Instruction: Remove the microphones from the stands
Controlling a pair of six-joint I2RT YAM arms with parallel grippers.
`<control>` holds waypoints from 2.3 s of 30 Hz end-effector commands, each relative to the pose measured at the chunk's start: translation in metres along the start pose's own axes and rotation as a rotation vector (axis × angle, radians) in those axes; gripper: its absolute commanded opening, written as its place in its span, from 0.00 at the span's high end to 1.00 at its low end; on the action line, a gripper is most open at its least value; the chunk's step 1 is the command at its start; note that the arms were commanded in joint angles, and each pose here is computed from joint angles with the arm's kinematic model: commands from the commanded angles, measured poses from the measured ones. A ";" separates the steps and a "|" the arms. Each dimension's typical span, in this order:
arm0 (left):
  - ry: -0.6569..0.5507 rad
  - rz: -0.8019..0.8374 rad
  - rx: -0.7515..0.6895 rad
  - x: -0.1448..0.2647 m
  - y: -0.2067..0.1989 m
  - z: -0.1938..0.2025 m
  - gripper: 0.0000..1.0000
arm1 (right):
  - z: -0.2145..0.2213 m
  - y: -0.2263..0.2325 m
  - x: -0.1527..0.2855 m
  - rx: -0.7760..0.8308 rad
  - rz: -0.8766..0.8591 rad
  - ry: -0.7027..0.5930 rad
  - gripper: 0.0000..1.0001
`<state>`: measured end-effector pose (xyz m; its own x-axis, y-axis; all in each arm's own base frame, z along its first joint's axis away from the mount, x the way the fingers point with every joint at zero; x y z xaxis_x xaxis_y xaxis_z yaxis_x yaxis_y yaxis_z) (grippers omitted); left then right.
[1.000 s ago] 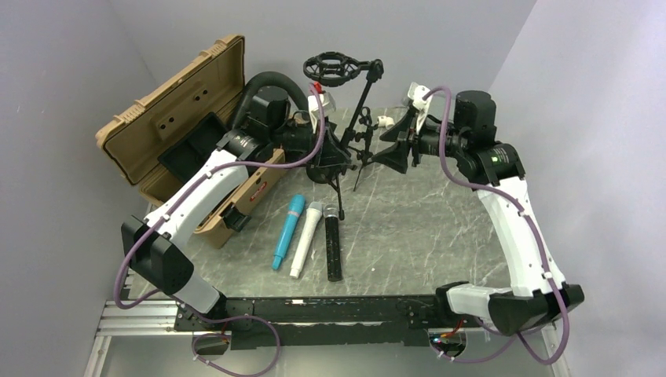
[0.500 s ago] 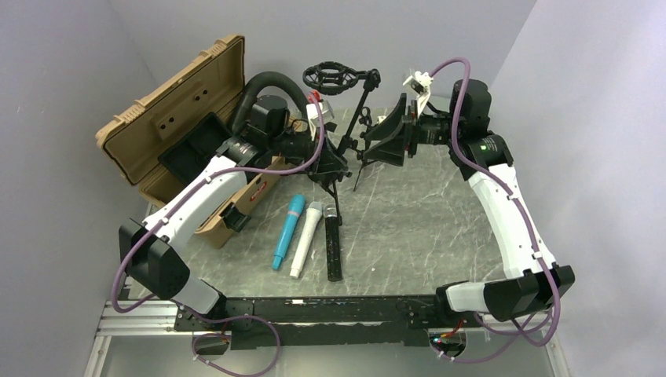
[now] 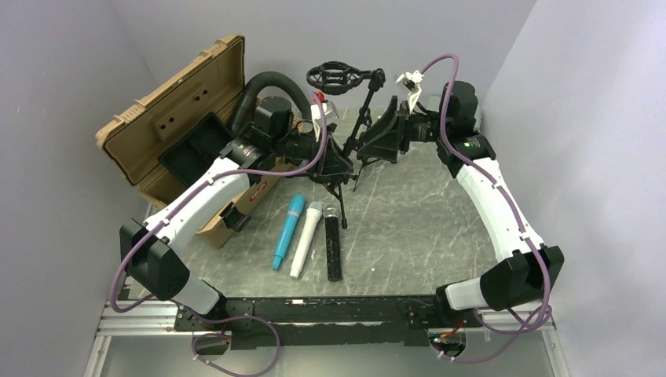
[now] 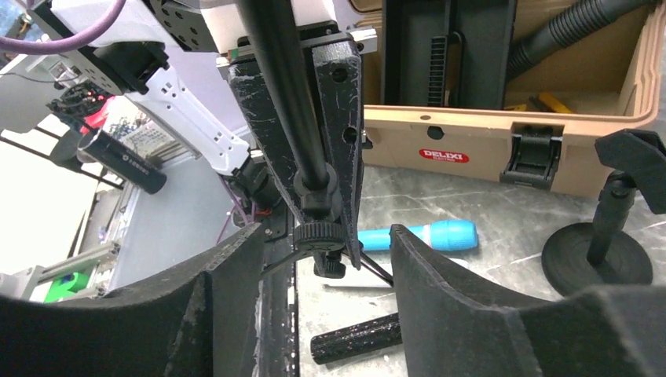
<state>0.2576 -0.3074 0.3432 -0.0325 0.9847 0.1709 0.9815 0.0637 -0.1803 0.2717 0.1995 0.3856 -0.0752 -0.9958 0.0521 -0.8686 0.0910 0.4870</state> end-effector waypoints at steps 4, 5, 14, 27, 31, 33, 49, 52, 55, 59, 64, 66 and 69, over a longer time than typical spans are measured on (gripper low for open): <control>-0.104 0.047 -0.112 0.008 -0.020 -0.036 1.00 | -0.008 0.006 -0.001 0.047 -0.058 -0.011 0.60; -0.104 0.050 -0.112 0.008 -0.020 -0.037 1.00 | -0.007 0.005 -0.001 0.047 -0.058 -0.011 0.63; -0.108 0.076 -0.087 0.003 -0.018 -0.035 1.00 | 0.000 -0.001 -0.007 0.086 -0.011 0.015 0.73; -0.138 0.174 -0.006 0.001 -0.028 -0.036 1.00 | 0.001 -0.011 -0.008 0.424 0.238 0.119 1.00; -0.159 0.225 0.030 -0.002 -0.031 -0.045 1.00 | 0.003 -0.017 -0.006 0.524 0.332 0.177 0.98; -0.168 0.237 0.038 -0.003 -0.030 -0.050 1.00 | 0.003 -0.018 -0.005 0.552 0.359 0.193 0.92; -0.159 0.187 0.000 -0.001 -0.015 -0.045 1.00 | 0.013 -0.002 0.008 0.526 0.384 0.207 0.32; -0.146 0.159 -0.031 0.001 -0.011 -0.042 1.00 | 0.008 0.009 0.014 0.503 0.361 0.176 0.31; -0.123 0.120 -0.058 0.002 -0.006 -0.038 1.00 | 0.001 0.019 0.020 0.479 0.340 0.140 0.31; -0.099 0.056 -0.126 0.004 0.001 -0.036 1.00 | -0.013 0.034 0.028 0.480 0.320 0.095 0.31; -0.086 -0.010 -0.225 0.007 0.010 -0.033 1.00 | -0.037 0.049 0.039 0.525 0.346 0.044 0.30; -0.082 -0.008 -0.239 0.006 0.012 -0.029 1.00 | -0.050 0.055 0.043 0.560 0.373 0.024 0.30; -0.076 0.016 -0.252 0.004 0.011 -0.020 1.00 | -0.067 0.060 0.048 0.613 0.416 0.006 0.28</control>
<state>0.2793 -0.3118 0.3237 -0.0252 0.9836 0.1785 0.9884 0.0513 -0.1427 0.2545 0.1631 0.4412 -0.4175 -0.8881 0.1923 -0.9085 0.4119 -0.0702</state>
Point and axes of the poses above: each gripper's point midway between its finger pads, its own x axis back along the fingers, its own y axis along the line the jaws close on, z = x × y, the point moved 4 cm from there along x, back along the fingers, and after that the axes turned 6 degrees about -x, right-handed, at the moved point
